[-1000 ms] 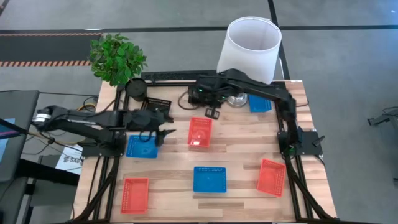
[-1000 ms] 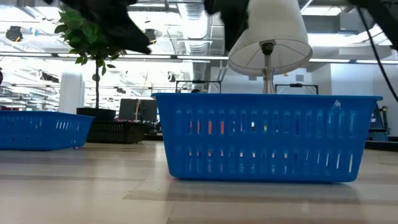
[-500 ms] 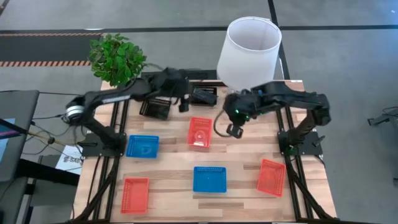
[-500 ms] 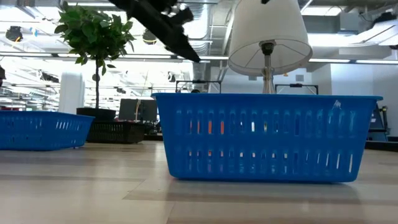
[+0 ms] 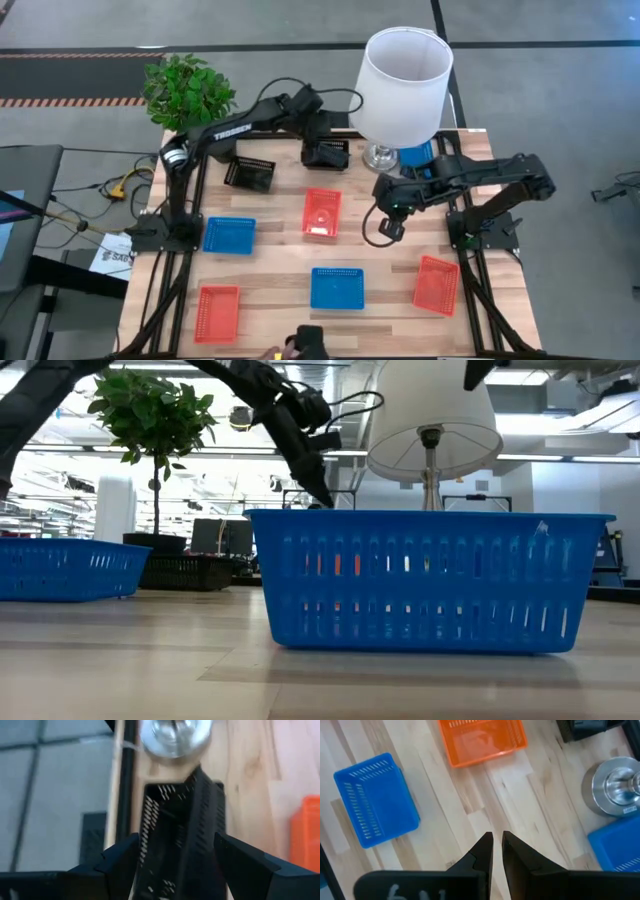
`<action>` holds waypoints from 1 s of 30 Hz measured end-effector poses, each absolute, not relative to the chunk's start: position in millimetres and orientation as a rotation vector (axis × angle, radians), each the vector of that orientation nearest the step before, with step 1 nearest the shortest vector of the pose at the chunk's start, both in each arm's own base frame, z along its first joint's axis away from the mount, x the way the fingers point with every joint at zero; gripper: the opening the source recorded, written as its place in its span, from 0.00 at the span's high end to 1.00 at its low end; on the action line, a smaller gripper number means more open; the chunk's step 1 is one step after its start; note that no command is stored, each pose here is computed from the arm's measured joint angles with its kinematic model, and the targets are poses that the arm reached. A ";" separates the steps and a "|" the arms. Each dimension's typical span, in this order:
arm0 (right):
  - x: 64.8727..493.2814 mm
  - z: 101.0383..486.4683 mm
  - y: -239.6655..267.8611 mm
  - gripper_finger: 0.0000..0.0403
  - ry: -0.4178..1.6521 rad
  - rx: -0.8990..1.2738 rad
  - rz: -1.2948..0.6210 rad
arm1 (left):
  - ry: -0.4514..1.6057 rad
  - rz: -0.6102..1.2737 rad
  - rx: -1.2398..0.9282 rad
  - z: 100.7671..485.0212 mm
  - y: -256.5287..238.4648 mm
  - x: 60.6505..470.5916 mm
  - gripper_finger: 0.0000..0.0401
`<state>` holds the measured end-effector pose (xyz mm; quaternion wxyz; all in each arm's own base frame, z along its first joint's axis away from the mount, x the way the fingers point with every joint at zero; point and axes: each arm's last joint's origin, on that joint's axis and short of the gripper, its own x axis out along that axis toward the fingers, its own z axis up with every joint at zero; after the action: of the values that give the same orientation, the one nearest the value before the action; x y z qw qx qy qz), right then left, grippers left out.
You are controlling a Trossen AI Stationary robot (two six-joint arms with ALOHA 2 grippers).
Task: Stack baskets by color
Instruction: Stack the bottom black bin on the top right black bin
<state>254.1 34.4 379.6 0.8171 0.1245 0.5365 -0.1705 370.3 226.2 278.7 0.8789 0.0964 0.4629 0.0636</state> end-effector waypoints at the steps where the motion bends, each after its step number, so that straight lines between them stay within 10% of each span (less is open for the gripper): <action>1: 252.8 379.7 34.1 0.84 1.141 0.266 -0.363 | 0.990 0.123 0.177 276.4 227.5 369.2 0.39; 12: 245.2 389.1 23.1 0.84 1.090 0.240 -0.349 | 1.098 0.053 0.076 267.8 223.6 364.1 0.42; 23: 246.0 389.7 13.6 0.84 1.077 0.233 -0.389 | 1.103 0.052 0.084 267.7 223.1 364.2 0.95; 30: 246.0 389.8 13.3 0.84 1.072 0.230 -0.402 | 1.094 0.042 0.111 271.4 222.0 363.3 0.99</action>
<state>246.0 13.3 389.8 0.8343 0.1087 0.5061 -0.1898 363.3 222.0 271.4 0.8524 0.0529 0.5199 0.0201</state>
